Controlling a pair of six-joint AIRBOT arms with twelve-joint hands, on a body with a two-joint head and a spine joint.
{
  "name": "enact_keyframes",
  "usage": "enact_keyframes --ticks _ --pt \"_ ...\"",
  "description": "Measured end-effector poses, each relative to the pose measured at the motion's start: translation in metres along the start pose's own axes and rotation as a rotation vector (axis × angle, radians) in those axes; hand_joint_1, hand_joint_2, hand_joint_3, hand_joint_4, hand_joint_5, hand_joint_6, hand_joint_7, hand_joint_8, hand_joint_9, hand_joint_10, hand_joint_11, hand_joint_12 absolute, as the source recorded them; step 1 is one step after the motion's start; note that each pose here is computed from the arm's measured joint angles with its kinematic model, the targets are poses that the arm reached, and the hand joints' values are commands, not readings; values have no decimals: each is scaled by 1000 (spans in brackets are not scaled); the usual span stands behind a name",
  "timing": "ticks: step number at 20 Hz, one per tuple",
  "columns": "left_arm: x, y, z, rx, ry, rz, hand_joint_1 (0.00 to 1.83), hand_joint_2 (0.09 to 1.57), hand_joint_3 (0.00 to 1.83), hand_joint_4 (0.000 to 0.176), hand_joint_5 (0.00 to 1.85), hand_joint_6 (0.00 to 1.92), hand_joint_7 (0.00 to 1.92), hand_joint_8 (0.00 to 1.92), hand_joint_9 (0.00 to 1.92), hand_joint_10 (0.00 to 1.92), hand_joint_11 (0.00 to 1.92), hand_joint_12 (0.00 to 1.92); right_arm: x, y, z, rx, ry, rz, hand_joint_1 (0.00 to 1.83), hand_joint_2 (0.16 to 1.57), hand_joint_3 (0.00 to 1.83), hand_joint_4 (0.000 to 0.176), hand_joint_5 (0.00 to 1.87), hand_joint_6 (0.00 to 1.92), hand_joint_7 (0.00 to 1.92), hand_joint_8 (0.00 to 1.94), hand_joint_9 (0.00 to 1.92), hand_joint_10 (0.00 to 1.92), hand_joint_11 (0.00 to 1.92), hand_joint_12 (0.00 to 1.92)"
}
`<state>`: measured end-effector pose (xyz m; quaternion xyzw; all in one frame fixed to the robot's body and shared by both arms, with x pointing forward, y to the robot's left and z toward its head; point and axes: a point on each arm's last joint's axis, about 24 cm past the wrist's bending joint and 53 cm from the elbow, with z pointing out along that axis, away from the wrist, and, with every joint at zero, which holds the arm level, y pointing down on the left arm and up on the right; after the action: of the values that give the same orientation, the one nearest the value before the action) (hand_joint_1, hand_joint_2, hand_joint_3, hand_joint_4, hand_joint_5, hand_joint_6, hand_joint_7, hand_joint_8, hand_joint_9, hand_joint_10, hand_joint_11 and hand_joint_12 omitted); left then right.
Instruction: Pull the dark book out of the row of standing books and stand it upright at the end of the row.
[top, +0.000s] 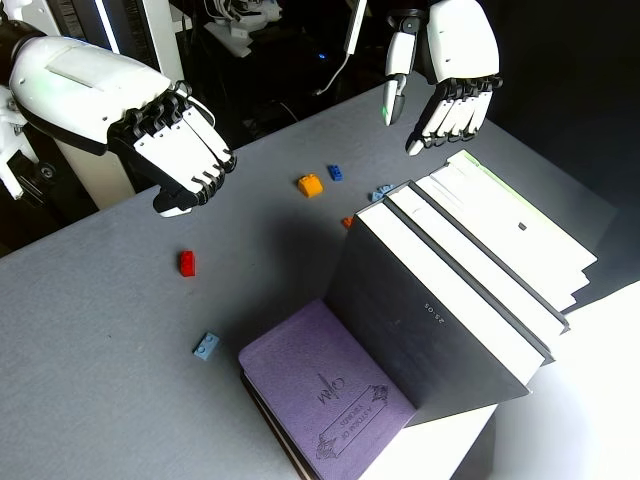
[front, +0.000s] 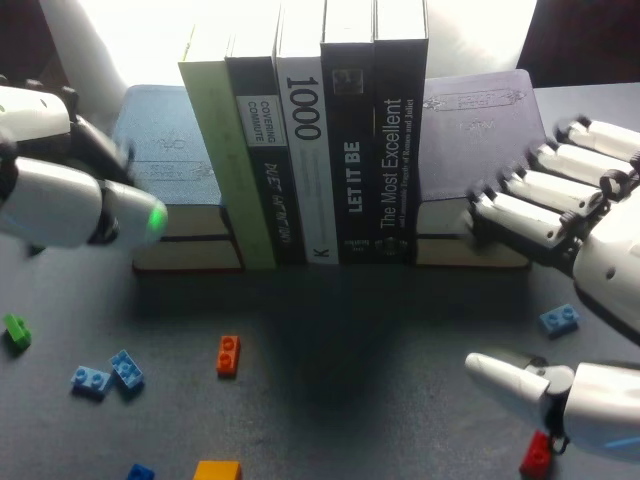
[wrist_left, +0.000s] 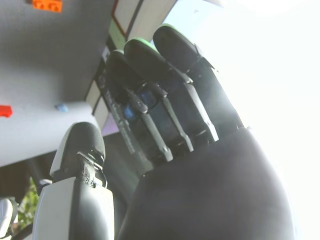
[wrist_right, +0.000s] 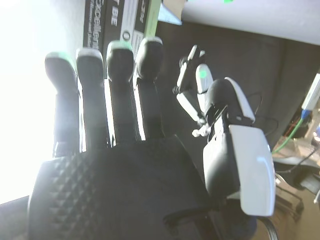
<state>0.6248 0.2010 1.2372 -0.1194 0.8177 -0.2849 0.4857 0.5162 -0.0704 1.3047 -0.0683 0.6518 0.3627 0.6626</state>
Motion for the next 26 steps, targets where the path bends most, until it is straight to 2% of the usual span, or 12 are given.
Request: enact_keyframes --ticks 2,3,6,9,10,12,13,16,20,21,22,26 --pt "-2 -2 0 10 -9 8 4 1270 0 15 150 6 142 5 141 3 7 556 2 4 -1 -9 5 -3 0 1160 69 0 58 158 98 2 16 26 0 0" --pt "-1 -2 0 8 -5 3 10 1281 3 1 135 2 135 1 130 1 1 541 2 4 -1 -9 4 -3 0 1173 70 0 72 161 110 7 22 29 0 0" --pt "-1 -1 0 3 -4 4 0 1265 0 12 111 2 115 0 123 2 0 514 -2 7 -2 -5 -15 7 0 1162 59 0 79 160 125 12 26 29 0 0" --pt "-1 -1 0 4 -4 3 3 1280 1 0 126 0 138 1 149 4 0 540 -13 12 -2 -10 -60 -13 0 1173 58 0 152 187 156 22 61 43 0 0" --pt "-1 -1 0 4 -4 4 0 1268 0 12 117 0 126 0 141 0 0 538 -21 15 0 -16 -88 -23 0 1168 53 0 249 230 151 18 44 35 0 0" --pt "-1 -1 0 4 -3 4 0 1264 0 16 112 0 132 3 133 1 0 519 -33 15 6 -24 -130 -35 0 1169 47 0 419 312 201 34 57 40 0 0" --pt "-1 -1 0 4 -3 7 57 1264 0 0 154 5 158 4 153 4 0 556 -38 12 9 -24 -145 -43 0 1172 45 0 512 355 228 42 61 41 0 0" --pt "-2 -1 0 4 -5 12 15 1266 1 0 125 1 108 0 124 0 0 527 -55 -7 23 4 -190 -27 0 1180 40 0 643 417 234 34 31 26 0 0" --pt "-3 -3 0 10 -9 13 0 1271 3 0 122 0 107 1 119 0 0 519 -67 17 35 -73 -233 -47 0 1189 41 0 684 433 227 27 28 24 0 0" --pt "-3 -3 0 9 -9 13 0 1256 0 11 126 2 133 11 128 3 0 517 -70 26 41 -100 -244 -57 0 1185 37 0 681 434 195 12 5 4 0 0" --pt "-2 -2 0 8 -7 13 7 1275 3 6 114 0 105 2 111 1 0 478 -71 29 47 -111 -249 -64 0 1199 39 0 743 460 233 25 18 8 0 0" --pt "-2 -2 0 8 -7 13 0 1261 0 0 146 6 119 2 135 3 5 503 -79 28 71 -118 -277 -86 0 1196 27 0 753 477 247 20 0 0 0 0"
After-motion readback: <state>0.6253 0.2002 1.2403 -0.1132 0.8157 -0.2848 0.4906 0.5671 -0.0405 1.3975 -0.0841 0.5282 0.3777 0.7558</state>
